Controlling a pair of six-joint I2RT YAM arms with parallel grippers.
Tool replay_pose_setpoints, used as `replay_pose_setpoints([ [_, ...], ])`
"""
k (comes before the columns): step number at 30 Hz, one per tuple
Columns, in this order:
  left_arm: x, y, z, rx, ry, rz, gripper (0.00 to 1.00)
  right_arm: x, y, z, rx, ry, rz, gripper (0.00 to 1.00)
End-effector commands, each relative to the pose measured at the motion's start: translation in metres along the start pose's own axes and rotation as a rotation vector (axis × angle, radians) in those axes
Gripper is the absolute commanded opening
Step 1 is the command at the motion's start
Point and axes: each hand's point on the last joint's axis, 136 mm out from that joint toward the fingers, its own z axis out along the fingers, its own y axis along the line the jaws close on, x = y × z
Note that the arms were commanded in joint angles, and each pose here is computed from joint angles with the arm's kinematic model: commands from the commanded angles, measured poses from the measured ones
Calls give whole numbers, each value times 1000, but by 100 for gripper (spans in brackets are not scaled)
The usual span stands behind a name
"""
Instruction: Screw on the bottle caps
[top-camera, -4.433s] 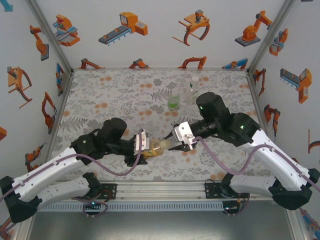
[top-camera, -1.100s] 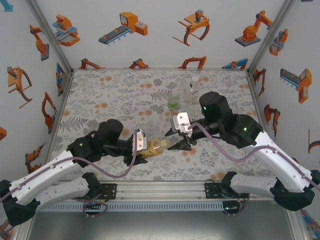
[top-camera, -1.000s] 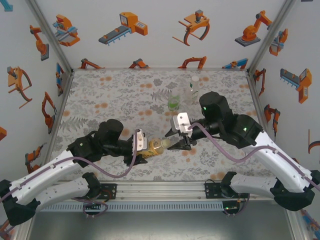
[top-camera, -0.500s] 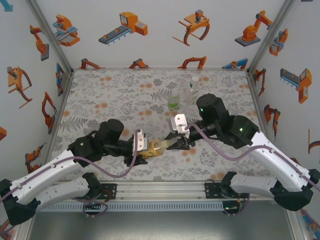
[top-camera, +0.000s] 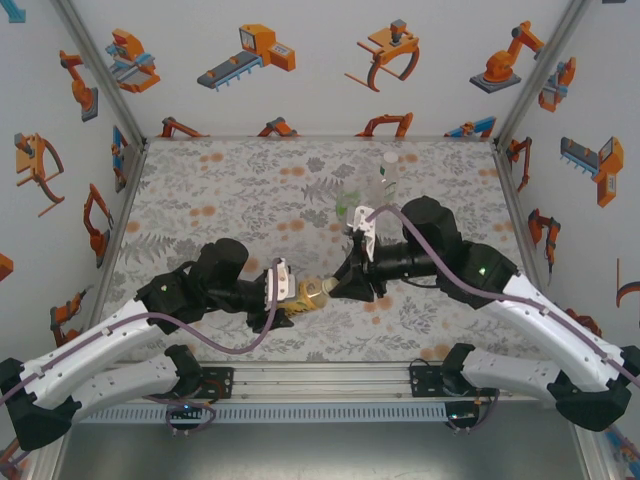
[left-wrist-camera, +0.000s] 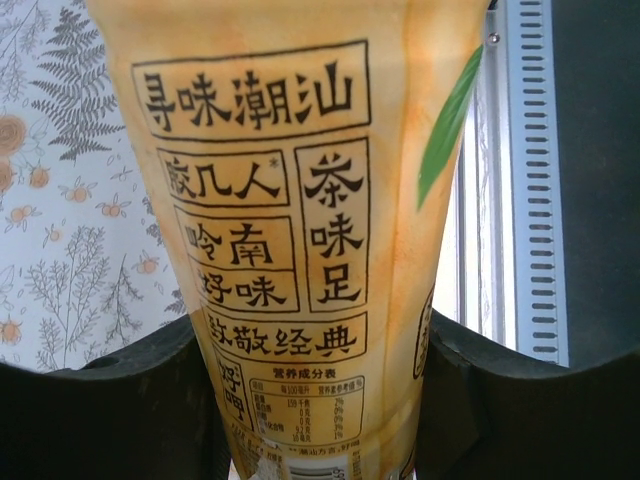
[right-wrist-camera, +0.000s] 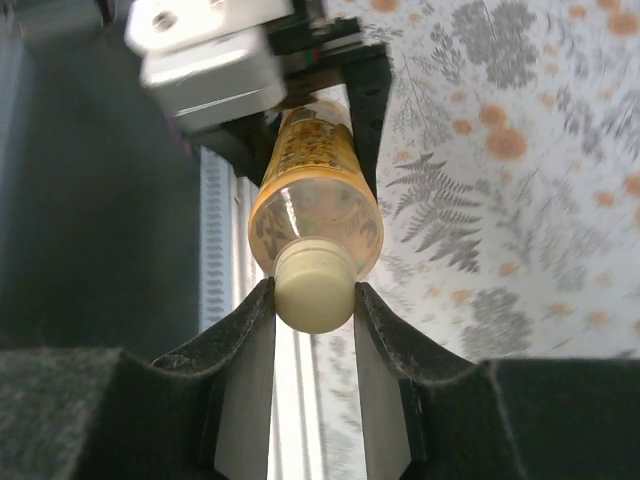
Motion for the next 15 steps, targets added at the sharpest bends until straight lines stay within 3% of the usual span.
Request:
replay_pose_setpoints([
  [1,-11,4,-2,-23,-36,30,0,0,-37,-1,192,-76,449,0],
  [6,-11,7,-2,-37,-35,34,0,15,-50,-3,278,-78,880,0],
  [12,-13,10,0,-43,-38,37,0,39,-58,-14,415,-65,1257,0],
  [15,-14,11,1,-42,-38,35,0,42,-57,-11,402,-87,1383,0],
])
